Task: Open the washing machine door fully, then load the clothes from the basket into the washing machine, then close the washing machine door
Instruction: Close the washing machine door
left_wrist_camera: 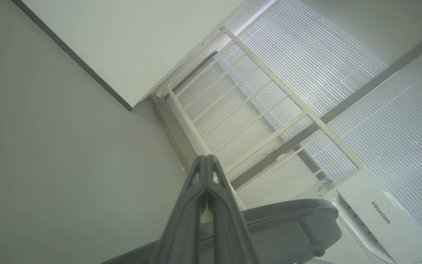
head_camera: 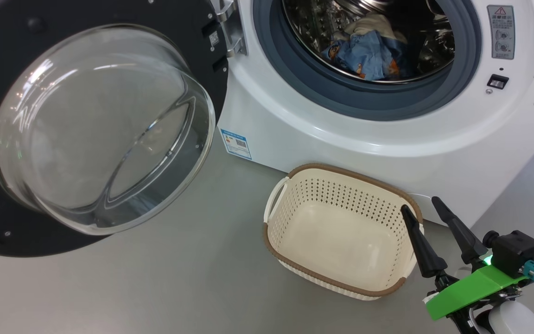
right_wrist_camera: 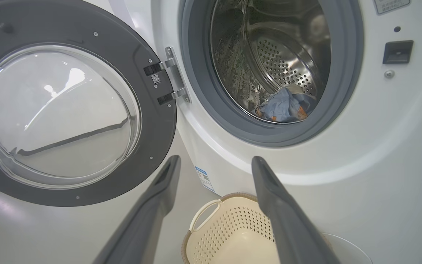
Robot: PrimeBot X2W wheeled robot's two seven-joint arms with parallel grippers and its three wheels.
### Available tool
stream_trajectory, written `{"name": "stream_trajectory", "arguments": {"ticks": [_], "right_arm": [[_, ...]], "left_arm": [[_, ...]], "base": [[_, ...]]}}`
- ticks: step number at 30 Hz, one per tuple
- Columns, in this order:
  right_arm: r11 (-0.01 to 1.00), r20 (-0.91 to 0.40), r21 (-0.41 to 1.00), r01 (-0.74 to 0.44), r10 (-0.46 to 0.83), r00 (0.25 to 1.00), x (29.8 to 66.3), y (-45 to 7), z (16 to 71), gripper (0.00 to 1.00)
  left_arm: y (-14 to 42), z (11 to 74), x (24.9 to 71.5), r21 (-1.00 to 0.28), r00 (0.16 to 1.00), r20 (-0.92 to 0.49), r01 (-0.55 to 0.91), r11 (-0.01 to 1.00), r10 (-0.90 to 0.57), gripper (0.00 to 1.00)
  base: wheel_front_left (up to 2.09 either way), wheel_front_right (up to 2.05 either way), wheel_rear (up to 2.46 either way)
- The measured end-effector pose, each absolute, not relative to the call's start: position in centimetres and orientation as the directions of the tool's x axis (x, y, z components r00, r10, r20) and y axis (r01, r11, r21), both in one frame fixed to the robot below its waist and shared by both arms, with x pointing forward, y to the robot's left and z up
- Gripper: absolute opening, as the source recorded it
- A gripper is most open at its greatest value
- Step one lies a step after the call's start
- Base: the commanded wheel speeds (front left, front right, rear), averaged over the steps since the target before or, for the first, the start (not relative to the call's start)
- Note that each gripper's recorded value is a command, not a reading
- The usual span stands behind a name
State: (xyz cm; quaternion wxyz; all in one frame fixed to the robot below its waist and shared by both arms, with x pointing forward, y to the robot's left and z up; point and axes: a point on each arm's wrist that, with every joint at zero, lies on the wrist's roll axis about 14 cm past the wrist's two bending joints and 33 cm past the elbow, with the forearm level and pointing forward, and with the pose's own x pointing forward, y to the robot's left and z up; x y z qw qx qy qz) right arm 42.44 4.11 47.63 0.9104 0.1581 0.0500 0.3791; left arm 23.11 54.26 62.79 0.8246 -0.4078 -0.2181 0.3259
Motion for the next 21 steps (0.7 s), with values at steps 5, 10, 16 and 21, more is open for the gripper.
{"name": "stream_trajectory", "arguments": {"ticks": [5,10,16,21], "right_arm": [[0.663,0.02,0.329,-0.673,0.708,0.706,42.8,4.1,47.1,1.0],[0.663,0.027,0.318,-0.678,0.708,0.705,43.8,4.0,47.1,1.0],[0.661,0.014,0.323,-0.677,0.713,0.701,43.9,4.0,46.4,1.0],[0.651,0.009,0.327,-0.685,0.722,0.691,43.8,4.4,46.1,1.0]], "left_arm": [[54.4,62.8,25.3,-0.859,0.767,0.017,-0.317,0.402,0.642,0.0],[54.0,61.3,26.9,-0.857,0.823,-0.092,-0.352,0.375,0.561,0.0],[53.3,60.9,28.4,-0.843,0.855,-0.172,-0.385,0.377,0.489,0.0],[52.8,60.9,28.8,-0.839,0.874,-0.199,-0.386,0.383,0.444,0.0]], "base": [[0.0,0.0,0.0],[0.0,0.0,0.0],[0.0,0.0,0.0],[0.0,0.0,0.0]]}}
